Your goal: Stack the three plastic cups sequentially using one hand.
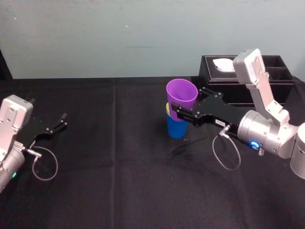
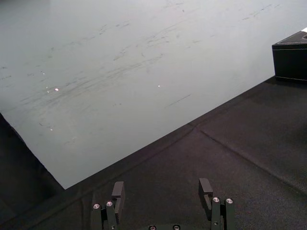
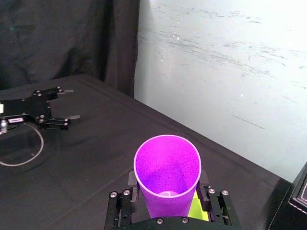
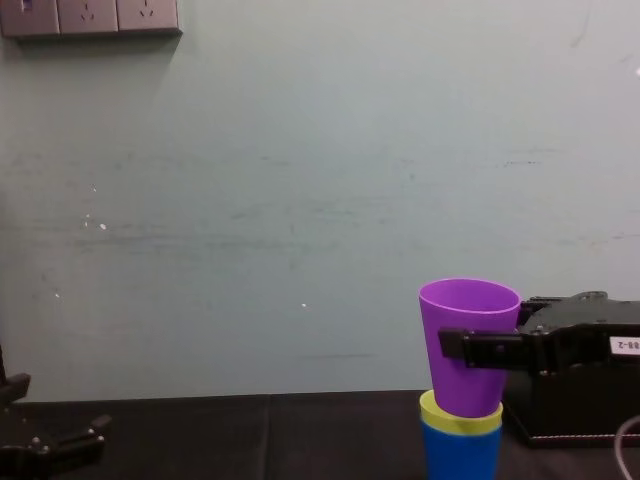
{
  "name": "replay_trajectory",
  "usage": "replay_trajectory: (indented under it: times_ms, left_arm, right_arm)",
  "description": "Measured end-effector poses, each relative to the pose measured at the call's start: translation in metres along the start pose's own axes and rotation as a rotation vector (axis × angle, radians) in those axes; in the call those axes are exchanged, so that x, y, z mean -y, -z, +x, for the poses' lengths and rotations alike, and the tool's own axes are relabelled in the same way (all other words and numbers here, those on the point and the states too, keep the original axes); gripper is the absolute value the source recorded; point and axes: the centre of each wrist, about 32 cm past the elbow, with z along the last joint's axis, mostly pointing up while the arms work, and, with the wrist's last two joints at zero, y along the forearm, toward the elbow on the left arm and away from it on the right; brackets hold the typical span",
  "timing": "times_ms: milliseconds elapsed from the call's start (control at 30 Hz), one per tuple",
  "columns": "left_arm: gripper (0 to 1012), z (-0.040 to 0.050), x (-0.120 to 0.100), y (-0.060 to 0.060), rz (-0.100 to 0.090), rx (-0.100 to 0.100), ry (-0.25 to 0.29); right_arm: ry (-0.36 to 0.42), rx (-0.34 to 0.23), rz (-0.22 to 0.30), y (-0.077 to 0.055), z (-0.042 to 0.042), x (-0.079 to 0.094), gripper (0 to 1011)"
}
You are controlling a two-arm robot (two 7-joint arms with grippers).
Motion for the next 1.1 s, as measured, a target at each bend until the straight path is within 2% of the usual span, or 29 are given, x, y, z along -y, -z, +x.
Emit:
replay_trajectory:
  times_ms: [567,1100]
  left_arm:
    - [1010,0.0000,0.000,0.000,0.000,0.000,0.000]
    - [1010,0.0000,0.000,0.000,0.000,0.000,0.000]
  right_arm:
    - [0.054,-0.019,-0.025,0.004,0.0103,-0.022,719]
    - [0.074,-0.031,-0.037,0.007,0.0165,-0.027,719]
